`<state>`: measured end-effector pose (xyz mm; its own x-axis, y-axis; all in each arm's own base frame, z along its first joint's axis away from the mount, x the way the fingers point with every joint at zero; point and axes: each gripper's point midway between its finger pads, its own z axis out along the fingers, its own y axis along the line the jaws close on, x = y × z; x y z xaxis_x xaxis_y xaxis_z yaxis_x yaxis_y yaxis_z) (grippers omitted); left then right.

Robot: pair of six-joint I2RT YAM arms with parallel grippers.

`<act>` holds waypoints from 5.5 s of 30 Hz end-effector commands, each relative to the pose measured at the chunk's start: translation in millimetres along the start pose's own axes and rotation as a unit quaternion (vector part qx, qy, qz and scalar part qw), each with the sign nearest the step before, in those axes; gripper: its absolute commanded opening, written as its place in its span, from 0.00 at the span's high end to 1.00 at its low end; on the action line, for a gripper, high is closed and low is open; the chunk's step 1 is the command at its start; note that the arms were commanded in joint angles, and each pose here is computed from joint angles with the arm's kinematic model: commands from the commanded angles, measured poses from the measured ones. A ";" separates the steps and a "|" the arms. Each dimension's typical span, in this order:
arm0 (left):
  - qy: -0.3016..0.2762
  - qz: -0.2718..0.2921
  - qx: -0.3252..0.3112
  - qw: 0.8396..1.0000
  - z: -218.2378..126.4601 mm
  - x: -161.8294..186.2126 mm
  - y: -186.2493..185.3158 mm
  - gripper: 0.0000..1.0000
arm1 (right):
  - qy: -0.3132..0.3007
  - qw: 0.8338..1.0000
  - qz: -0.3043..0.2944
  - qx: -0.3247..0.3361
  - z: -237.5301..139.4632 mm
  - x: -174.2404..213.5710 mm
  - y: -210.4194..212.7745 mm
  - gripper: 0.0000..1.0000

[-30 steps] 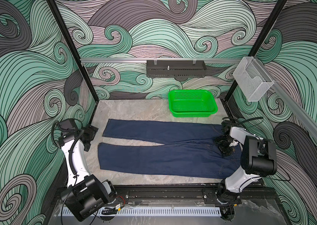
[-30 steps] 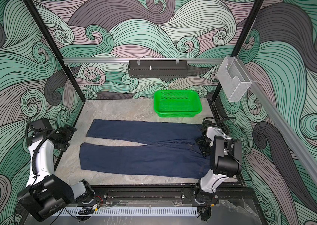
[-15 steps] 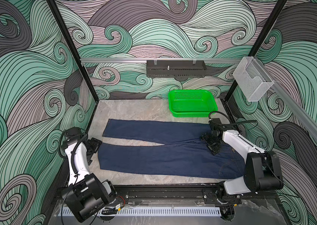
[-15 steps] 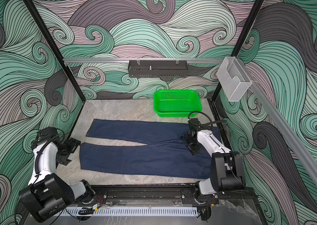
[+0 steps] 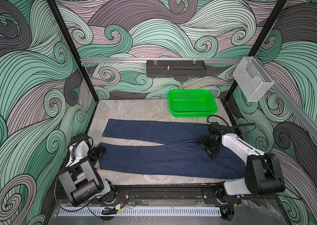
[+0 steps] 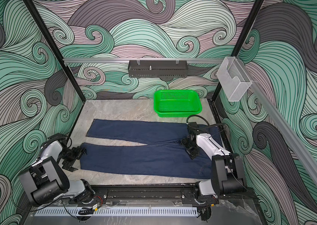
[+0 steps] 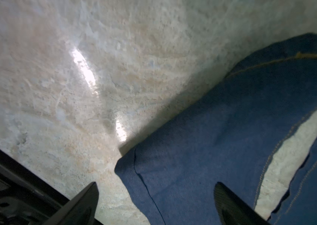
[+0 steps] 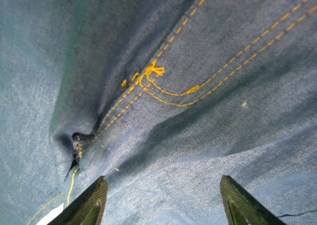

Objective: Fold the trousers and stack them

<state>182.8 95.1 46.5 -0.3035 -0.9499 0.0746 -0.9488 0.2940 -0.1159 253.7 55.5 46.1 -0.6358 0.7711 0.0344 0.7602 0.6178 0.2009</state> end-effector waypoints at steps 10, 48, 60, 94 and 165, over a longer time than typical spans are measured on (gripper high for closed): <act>-0.024 0.020 0.031 0.999 8.6 -12.5 -23.0 0.80 | -0.002 1.000 -0.020 -0.003 -2.0 -2.3 7.1 0.09; -0.110 0.168 -0.047 0.979 -22.9 -3.8 -53.5 0.02 | -0.005 1.000 -0.029 -0.004 -9.6 -0.2 5.8 0.08; -0.021 0.105 -0.075 0.991 47.4 -1.2 -33.5 0.21 | -0.004 0.999 -0.033 0.006 -6.1 0.0 0.7 0.07; -0.063 0.362 -0.059 0.928 6.9 208.0 -178.8 0.28 | -0.003 0.999 -0.037 -0.009 -9.0 -0.8 7.1 0.07; -0.070 0.428 -0.144 0.889 49.2 185.8 -210.6 0.27 | 0.005 0.998 -0.056 -0.026 -18.6 2.9 15.6 0.09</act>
<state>334.2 -157.7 36.4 -0.9119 -0.4055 -0.0633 -0.4103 0.9052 0.1112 259.5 62.5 62.9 -0.7095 0.7046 0.0129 0.6840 0.6841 0.2534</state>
